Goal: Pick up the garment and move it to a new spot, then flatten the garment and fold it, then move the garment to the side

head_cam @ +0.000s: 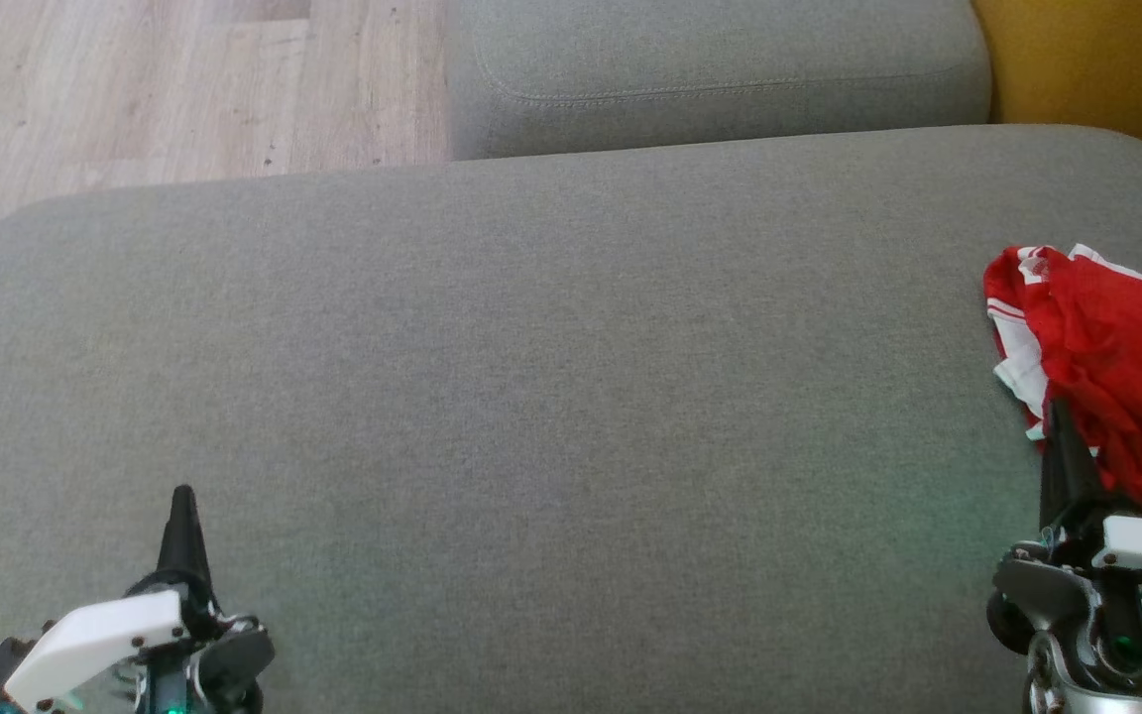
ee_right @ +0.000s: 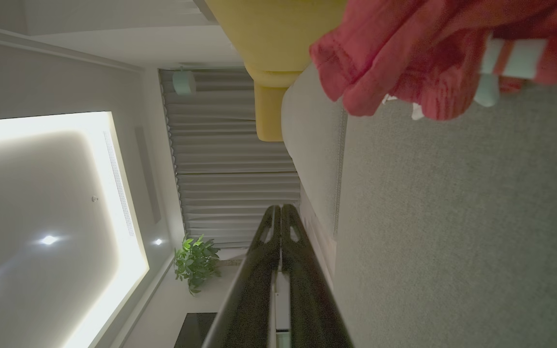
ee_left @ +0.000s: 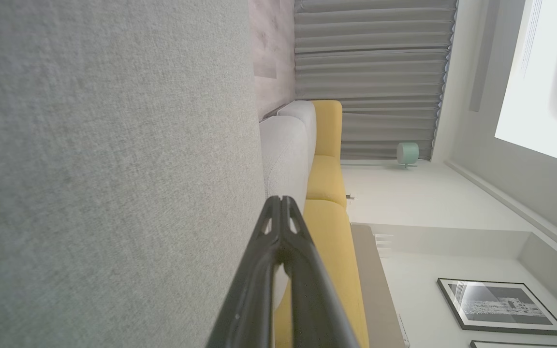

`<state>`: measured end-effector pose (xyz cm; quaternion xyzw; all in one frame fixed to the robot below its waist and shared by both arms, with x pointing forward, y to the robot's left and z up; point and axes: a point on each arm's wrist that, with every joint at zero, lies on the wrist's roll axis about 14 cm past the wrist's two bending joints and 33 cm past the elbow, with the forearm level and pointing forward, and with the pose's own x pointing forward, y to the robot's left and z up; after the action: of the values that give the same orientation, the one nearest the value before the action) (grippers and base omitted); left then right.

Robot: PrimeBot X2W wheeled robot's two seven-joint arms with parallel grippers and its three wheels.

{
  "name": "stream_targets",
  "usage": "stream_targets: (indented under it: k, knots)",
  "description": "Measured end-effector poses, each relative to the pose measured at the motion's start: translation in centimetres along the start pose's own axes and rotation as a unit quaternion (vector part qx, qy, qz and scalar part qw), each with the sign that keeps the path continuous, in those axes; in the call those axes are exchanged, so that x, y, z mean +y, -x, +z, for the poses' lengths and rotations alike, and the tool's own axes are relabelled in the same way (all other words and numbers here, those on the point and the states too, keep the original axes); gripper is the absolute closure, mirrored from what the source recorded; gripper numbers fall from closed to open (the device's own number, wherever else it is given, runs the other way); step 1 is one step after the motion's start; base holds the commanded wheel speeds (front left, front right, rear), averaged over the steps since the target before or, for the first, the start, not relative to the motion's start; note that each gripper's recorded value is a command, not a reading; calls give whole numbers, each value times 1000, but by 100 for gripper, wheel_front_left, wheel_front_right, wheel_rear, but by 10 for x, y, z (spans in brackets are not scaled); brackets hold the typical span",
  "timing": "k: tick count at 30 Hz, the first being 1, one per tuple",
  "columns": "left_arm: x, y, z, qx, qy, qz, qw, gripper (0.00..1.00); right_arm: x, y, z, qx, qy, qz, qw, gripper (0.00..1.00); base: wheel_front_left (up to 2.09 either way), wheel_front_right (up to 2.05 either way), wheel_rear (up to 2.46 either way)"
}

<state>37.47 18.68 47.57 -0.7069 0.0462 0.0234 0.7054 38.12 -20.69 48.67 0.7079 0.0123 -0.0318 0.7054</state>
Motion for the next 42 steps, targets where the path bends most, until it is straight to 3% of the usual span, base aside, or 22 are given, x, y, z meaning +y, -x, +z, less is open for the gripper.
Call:
stream_targets:
  k: [42]
  knots:
    - [0, 0, 0, 0, 0, 0, 1000, 100, 0, 0, 0, 0, 0, 0, 1000, 100, 0, 0, 0]
